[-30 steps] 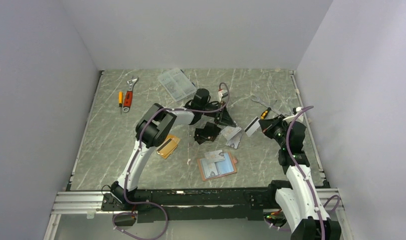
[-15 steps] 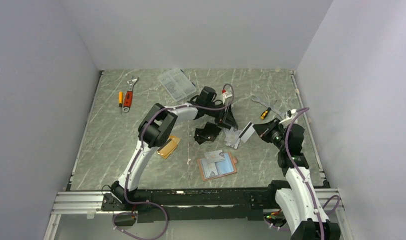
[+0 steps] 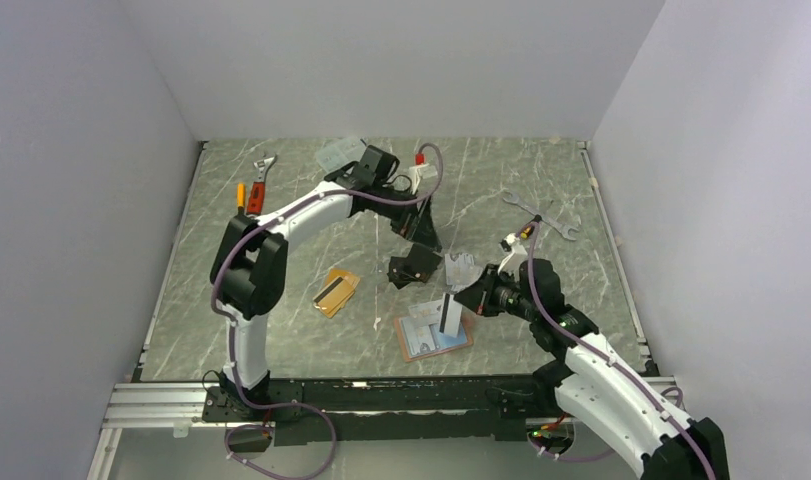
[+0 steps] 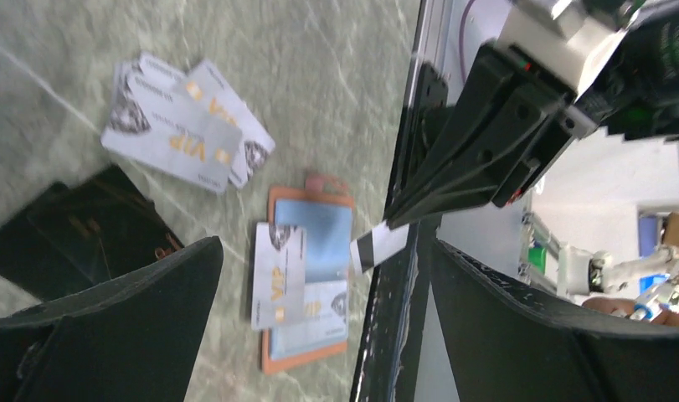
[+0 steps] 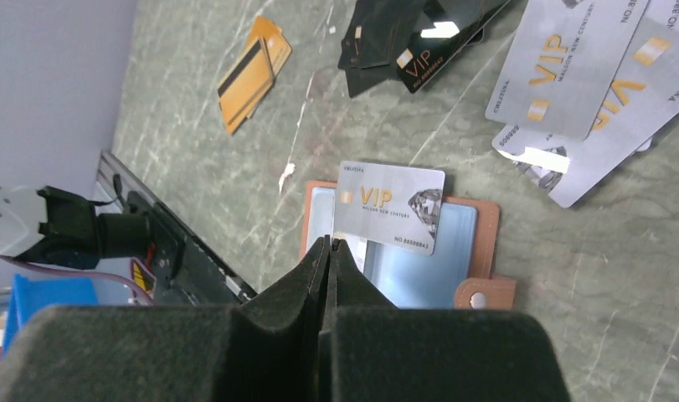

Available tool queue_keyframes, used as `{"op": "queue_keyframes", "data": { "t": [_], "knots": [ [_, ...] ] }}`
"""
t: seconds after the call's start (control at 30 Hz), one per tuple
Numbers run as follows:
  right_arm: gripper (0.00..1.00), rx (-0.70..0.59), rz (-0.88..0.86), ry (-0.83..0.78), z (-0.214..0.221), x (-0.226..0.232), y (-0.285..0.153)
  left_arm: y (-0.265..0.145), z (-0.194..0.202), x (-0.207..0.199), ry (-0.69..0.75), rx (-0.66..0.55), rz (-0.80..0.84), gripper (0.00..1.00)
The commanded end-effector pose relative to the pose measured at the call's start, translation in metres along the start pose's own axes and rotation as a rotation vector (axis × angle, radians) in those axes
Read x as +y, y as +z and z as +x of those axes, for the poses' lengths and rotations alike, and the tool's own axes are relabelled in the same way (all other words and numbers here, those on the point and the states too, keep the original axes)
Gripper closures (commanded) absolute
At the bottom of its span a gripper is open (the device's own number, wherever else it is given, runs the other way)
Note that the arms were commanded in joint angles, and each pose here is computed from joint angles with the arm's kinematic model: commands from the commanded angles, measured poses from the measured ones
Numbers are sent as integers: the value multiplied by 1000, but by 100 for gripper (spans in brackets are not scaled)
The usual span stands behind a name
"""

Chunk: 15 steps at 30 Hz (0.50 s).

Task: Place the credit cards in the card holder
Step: Place the credit card at the center of the board.

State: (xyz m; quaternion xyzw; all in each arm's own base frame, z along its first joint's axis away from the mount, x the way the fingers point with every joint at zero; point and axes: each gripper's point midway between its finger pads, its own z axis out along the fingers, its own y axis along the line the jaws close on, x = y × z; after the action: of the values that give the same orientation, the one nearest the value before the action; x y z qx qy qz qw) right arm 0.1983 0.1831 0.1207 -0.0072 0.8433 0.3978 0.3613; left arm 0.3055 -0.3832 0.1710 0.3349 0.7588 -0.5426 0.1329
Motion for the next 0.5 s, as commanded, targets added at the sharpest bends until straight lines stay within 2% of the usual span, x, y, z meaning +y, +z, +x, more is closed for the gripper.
{"op": "queue_keyframes", "data": {
  "t": [0.0,0.2,0.47],
  "knots": [
    [100,-32,66,-56,-7,2,-5,0,58,12,55,159,-77,0],
    [100,0,103,-93,7,2,2,-4,62,12,25,154,-1,5],
    [100,38,153,-177,30,12,24,-24,111,1,222,257,6,9]
  ]
}}
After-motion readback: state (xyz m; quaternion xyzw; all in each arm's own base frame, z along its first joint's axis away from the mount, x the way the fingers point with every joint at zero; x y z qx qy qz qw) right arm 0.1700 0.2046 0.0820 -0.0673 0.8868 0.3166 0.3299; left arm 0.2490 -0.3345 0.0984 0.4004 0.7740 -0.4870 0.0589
